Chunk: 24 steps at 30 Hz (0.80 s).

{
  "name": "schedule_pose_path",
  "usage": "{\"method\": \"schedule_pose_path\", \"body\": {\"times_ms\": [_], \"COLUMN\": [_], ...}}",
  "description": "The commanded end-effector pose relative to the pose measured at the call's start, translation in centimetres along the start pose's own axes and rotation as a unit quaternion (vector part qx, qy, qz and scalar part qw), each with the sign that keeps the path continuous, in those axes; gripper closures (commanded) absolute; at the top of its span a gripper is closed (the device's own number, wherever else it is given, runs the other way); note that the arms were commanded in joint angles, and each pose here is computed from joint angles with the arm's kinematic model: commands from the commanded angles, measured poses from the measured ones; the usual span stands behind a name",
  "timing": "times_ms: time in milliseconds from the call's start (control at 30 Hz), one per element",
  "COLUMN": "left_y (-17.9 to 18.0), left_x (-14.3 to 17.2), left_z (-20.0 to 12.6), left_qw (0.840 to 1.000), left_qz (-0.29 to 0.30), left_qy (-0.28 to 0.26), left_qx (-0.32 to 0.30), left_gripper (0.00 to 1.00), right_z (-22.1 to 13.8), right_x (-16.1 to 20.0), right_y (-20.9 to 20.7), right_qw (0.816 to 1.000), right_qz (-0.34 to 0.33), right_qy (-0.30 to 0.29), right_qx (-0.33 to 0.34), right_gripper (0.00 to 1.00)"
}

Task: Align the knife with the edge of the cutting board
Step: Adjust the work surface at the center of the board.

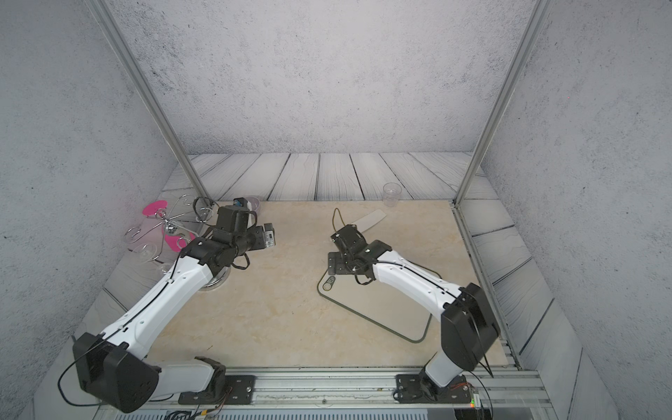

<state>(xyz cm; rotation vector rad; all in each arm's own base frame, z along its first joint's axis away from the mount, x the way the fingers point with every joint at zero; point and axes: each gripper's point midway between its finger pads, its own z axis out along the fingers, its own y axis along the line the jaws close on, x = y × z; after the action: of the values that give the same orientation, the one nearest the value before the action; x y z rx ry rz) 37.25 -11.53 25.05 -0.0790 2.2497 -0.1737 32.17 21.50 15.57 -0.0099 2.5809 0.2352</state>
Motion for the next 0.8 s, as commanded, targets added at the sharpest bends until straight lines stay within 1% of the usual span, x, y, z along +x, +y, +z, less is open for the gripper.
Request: {"method": "schedule_pose_path", "body": {"times_ms": [0,33,100,167,233,333,467,667,767], "left_y": [-1.2,-1.7,-2.3,-3.0,-3.7,-4.5,-5.1,-5.5,-5.6], "left_x": [1.5,2.0,3.1,4.1,5.4,7.0,8.0,8.7,9.4], "left_z": [0.7,0.8,1.1,1.3,1.6,2.0,2.3,2.4,2.3], "left_qw": [1.0,0.999,0.999,0.998,0.996,0.994,0.991,0.989,0.986], "left_qz": [0.01,0.019,0.031,0.039,0.043,0.054,0.07,0.075,0.078], "left_qy": [0.016,0.022,0.034,0.047,0.062,0.082,0.099,0.116,0.131], "left_qx": [0.015,0.017,0.021,0.029,0.04,0.047,0.05,0.059,0.064], "left_gripper": [0.0,0.0,0.0,0.0,0.0,0.0,0.0,0.0,0.0], "right_z": [-1.2,-1.3,-2.3,-3.4,-4.2,-4.9,-3.9,-1.6,-0.6], "right_x": [0.6,1.2,2.0,2.8,4.2,6.5,8.5,10.0,10.3], "right_y": [-8.6,-10.8,-14.7,-17.7,-21.0,-24.5,-26.2,-27.5,-27.7], "right_qw": [0.992,0.988,0.979,0.969,0.953,0.931,0.917,0.901,0.897], "right_qz": [0.08,0.102,0.141,0.172,0.216,0.283,0.344,0.399,0.412], "right_qy": [-0.008,-0.006,-0.021,-0.038,-0.048,-0.05,-0.03,0.018,0.032], "right_qx": [0.094,0.113,0.144,0.173,0.206,0.225,0.198,0.171,0.158], "right_gripper": [0.01,0.01,0.01,0.01,0.01,0.01,0.01,0.01,0.01]}}
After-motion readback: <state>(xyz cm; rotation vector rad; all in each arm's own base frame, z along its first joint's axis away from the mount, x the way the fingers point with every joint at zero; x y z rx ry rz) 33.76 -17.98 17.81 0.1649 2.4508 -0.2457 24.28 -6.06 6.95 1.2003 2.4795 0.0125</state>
